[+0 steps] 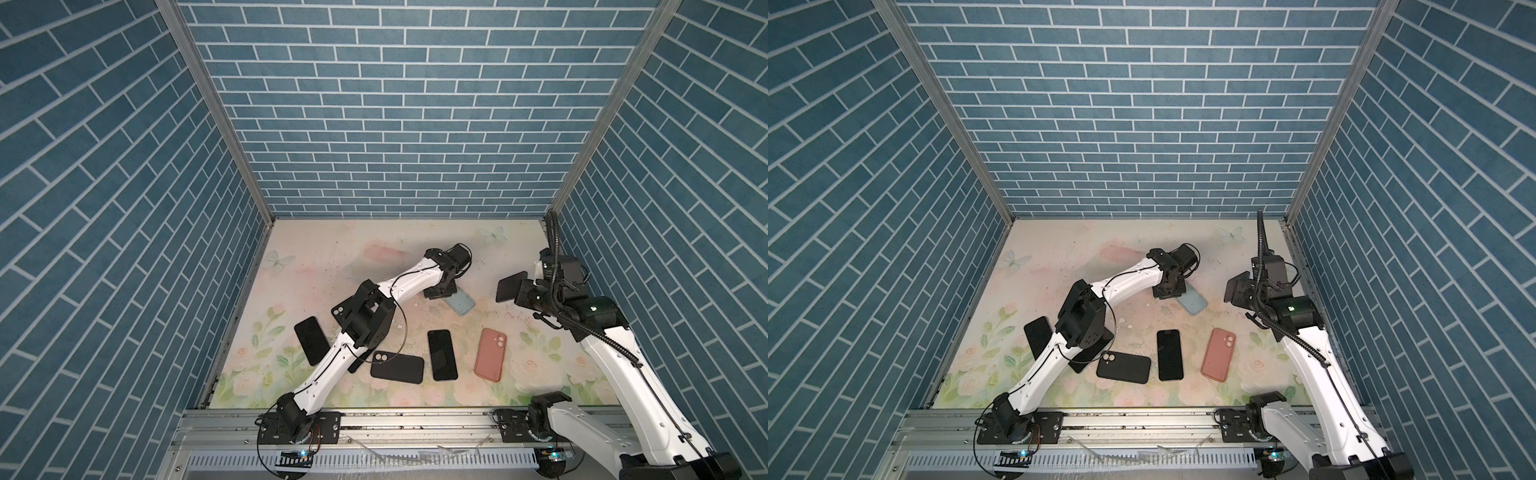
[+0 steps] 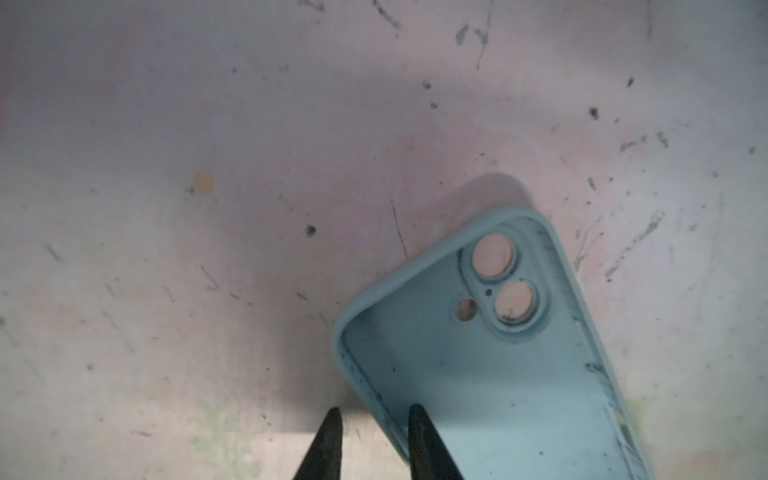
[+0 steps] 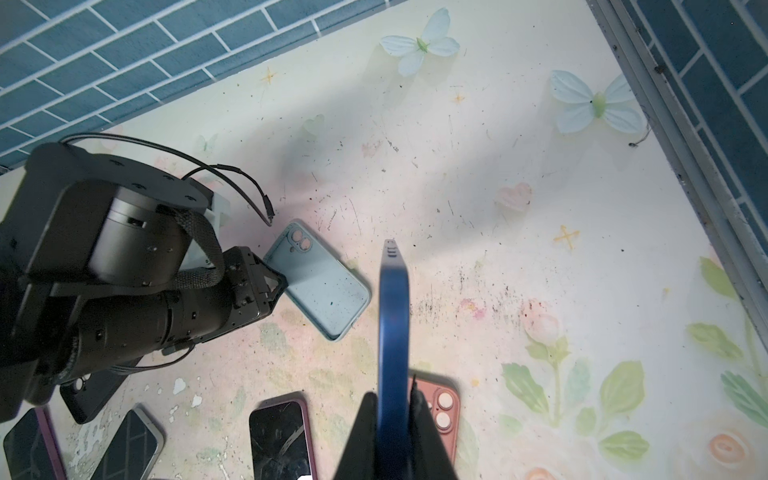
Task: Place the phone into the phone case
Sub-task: 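Grasp the light blue case rim with the left gripper, drag it nearer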
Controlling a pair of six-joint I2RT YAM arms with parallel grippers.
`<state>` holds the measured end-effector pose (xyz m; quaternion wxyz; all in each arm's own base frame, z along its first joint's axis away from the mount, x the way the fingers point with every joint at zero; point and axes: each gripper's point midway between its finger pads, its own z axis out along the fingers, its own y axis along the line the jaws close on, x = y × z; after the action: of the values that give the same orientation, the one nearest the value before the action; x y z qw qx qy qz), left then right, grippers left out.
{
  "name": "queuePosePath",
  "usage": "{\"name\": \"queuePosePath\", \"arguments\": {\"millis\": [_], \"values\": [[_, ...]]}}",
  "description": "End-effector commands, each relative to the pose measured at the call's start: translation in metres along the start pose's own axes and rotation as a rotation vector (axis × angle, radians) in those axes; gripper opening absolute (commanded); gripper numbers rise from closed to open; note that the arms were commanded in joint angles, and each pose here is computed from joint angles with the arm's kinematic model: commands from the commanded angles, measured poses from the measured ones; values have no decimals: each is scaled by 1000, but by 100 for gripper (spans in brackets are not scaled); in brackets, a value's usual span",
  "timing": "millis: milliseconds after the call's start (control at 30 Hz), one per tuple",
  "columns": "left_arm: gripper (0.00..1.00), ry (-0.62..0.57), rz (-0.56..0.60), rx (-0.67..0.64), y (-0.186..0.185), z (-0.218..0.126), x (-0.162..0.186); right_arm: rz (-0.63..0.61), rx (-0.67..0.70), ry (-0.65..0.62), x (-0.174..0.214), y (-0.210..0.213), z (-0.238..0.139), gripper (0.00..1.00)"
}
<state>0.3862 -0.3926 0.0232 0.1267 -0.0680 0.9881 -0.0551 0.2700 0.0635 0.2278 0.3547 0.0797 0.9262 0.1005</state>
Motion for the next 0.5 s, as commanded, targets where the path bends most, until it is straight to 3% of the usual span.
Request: {"name": "queuePosePath", "arguments": {"millis": [0,267,467], "values": [[19,-12,31,-71,17,9,-5,-19,-18,-52,-14,4,-14,0],[0,-143,123,-18,15,-3,-58,-11,-7,-29,-10,2,-23,0],[0,-268,352,99,7,-45,-113,12,11,-32,-8,-2,-29,0]]}}
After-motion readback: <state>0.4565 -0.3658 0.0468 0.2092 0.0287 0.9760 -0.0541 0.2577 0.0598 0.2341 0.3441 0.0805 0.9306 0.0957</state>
